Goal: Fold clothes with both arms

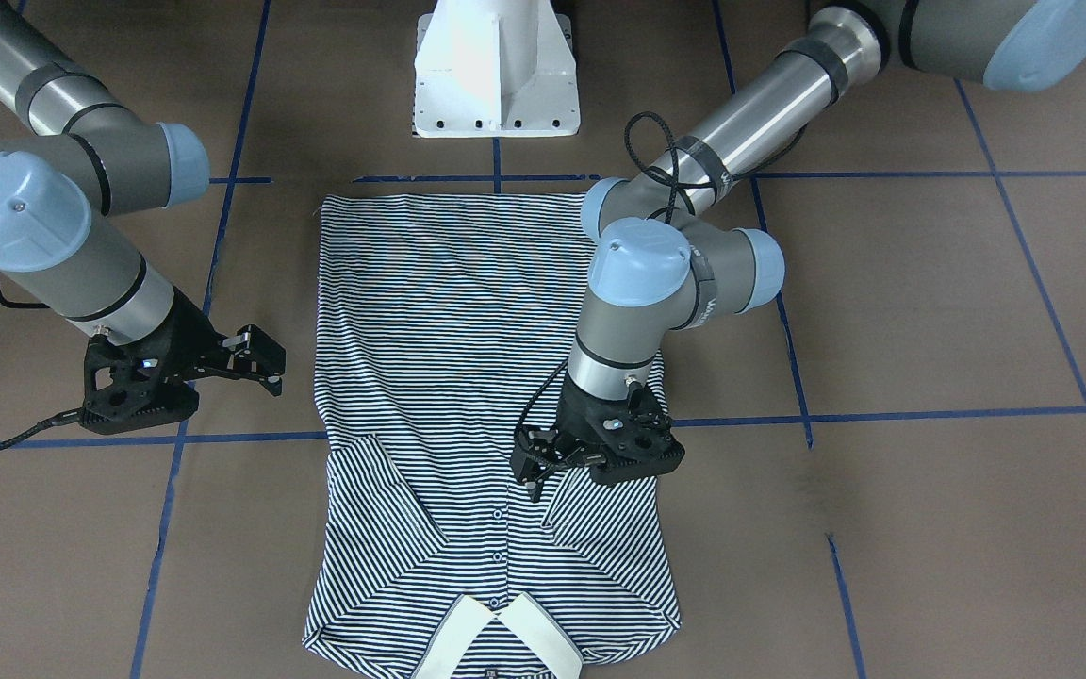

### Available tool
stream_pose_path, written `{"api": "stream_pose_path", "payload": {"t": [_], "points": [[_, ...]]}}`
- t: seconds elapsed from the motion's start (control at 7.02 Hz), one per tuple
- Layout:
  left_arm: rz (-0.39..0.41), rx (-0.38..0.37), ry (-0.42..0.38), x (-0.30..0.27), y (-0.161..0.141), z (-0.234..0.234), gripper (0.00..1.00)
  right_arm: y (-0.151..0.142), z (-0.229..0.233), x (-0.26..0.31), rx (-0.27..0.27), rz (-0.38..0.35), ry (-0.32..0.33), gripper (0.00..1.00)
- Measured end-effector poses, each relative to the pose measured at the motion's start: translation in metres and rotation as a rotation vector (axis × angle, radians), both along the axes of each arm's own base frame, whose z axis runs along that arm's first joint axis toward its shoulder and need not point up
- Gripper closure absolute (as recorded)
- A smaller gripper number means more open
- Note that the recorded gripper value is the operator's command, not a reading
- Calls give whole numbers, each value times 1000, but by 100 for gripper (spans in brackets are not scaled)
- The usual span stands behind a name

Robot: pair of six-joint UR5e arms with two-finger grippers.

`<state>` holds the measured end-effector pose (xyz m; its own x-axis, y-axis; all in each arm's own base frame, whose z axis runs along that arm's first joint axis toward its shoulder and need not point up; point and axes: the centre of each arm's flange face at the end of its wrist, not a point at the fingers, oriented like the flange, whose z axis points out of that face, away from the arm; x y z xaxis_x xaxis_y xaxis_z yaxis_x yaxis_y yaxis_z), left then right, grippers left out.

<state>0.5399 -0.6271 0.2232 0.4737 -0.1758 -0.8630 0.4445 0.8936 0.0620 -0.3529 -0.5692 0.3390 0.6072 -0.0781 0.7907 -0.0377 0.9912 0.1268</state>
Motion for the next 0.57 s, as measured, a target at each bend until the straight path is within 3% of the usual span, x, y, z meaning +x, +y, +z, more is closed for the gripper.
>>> {"api": "stream_pose_path", "payload": {"t": [0.29,0.57], "points": [[55,-2,-13,-42,40,19,0,58,3,0,-60,15,-23,0],[100,31,-73,-98,87,21,0,142,5,-31,-137,53,-14,0]]}}
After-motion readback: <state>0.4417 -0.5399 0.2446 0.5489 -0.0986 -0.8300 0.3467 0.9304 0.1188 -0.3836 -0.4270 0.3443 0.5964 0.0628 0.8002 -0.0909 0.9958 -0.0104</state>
